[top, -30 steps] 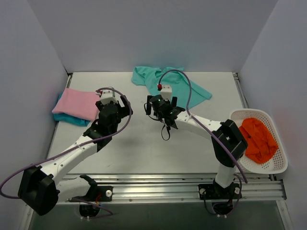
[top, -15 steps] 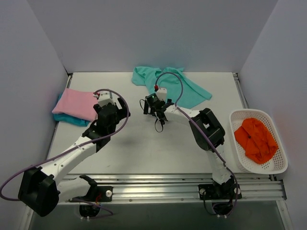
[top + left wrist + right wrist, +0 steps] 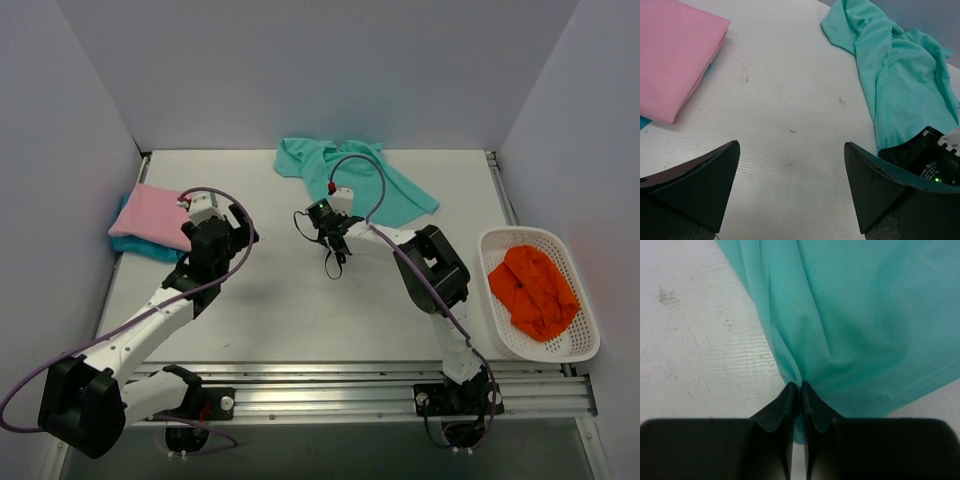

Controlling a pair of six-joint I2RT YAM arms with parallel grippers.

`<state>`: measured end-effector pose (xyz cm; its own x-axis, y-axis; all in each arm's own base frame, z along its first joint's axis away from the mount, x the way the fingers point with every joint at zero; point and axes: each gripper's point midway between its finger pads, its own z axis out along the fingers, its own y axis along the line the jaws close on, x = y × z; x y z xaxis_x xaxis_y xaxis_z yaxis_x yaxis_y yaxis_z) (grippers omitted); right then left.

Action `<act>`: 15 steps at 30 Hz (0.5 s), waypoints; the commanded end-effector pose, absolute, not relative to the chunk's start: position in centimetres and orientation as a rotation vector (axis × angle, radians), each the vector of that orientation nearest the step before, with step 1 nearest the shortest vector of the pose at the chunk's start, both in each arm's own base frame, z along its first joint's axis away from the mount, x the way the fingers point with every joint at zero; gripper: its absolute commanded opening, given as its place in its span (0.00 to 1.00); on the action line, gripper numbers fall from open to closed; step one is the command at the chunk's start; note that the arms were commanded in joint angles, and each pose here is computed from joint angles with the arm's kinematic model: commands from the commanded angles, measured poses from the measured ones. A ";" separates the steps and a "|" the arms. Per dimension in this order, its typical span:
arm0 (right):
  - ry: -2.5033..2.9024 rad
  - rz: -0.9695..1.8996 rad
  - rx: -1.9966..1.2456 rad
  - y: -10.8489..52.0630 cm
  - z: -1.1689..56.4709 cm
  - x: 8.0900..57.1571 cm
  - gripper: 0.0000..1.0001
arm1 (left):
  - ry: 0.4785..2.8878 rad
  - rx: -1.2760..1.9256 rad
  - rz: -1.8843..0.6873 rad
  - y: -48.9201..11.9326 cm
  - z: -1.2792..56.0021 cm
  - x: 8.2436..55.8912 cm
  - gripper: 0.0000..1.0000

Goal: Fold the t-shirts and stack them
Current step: Flatten the tshirt out

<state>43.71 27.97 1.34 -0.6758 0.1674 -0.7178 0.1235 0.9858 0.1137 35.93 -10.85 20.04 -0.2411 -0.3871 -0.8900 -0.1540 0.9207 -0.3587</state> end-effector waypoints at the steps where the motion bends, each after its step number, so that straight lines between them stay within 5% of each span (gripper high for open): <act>1: 2.484 -0.069 0.178 25.4 -3.3 39.8 0.04 | 1.762 -0.436 -0.280 -10.5 21.4 36.2 0.94; 10: 2.482 -0.131 0.166 24.1 -2.4 38.7 0.00 | 1.779 -0.415 -0.231 -9.5 21.0 37.8 0.94; 15: 2.366 -0.115 0.175 23.3 4.1 38.3 0.00 | 1.838 -0.233 -0.292 -13.4 22.1 44.2 0.94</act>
